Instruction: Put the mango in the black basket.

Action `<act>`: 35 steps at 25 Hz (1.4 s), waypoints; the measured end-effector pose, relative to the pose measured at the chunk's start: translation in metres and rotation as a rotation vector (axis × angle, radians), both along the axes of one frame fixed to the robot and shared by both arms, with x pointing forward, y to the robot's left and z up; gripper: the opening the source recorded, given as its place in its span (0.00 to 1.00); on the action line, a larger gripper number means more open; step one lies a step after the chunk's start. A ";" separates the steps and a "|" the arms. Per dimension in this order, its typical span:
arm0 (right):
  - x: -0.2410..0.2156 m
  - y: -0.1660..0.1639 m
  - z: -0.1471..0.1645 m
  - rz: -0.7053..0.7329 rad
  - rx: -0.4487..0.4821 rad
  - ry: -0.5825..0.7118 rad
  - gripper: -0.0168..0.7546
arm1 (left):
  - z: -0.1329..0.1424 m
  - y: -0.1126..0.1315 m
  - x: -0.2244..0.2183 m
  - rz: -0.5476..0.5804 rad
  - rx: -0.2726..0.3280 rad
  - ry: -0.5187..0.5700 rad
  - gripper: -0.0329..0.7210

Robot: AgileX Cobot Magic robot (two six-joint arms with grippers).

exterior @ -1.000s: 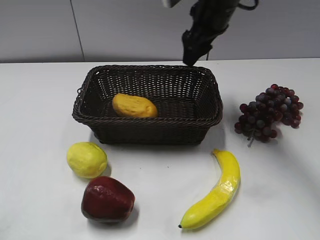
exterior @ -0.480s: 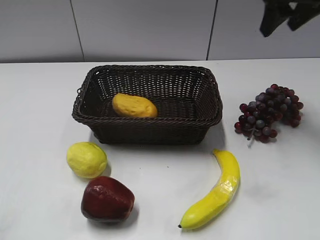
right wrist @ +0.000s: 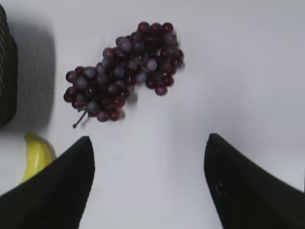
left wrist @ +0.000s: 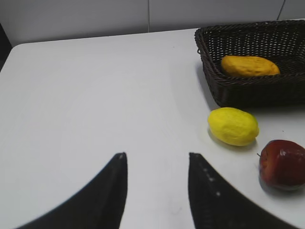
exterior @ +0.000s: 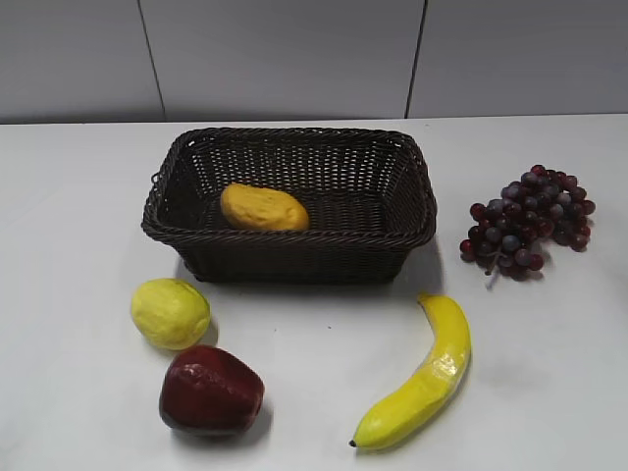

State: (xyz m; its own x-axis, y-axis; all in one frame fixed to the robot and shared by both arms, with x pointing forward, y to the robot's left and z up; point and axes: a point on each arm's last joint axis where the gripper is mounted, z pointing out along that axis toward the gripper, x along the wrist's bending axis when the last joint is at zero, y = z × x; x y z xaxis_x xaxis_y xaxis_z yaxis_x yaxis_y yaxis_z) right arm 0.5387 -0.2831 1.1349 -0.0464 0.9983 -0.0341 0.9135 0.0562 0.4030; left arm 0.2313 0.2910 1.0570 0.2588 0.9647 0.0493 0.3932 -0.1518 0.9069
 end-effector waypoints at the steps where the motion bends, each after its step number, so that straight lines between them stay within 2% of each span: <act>1: -0.013 -0.001 0.002 -0.005 0.003 -0.005 0.83 | 0.000 0.000 0.000 0.000 0.000 0.000 0.48; 8: -0.103 -0.008 -0.012 -0.038 -0.001 -0.008 0.85 | 0.000 0.000 0.000 0.000 0.000 0.000 0.48; 19: -0.213 -0.015 -0.064 -0.060 0.017 -0.082 0.84 | 0.000 0.000 0.000 0.000 0.000 0.000 0.48; 25: -0.253 -0.017 -0.086 -0.059 0.027 -0.190 0.82 | 0.000 0.000 0.000 0.000 0.000 0.000 0.48; 35: -0.285 -0.019 -0.079 -0.052 0.052 -0.465 0.79 | 0.000 0.000 0.000 0.000 0.000 0.000 0.45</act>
State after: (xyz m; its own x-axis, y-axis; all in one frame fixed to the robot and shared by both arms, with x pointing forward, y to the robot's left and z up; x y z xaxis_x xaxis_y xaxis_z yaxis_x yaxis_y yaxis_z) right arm 0.2540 -0.3023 1.0558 0.0127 0.9999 0.0106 0.6360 -0.0162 0.7715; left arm 0.2313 0.2910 1.0570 0.2588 0.9647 0.0493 0.3932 -0.1518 0.9069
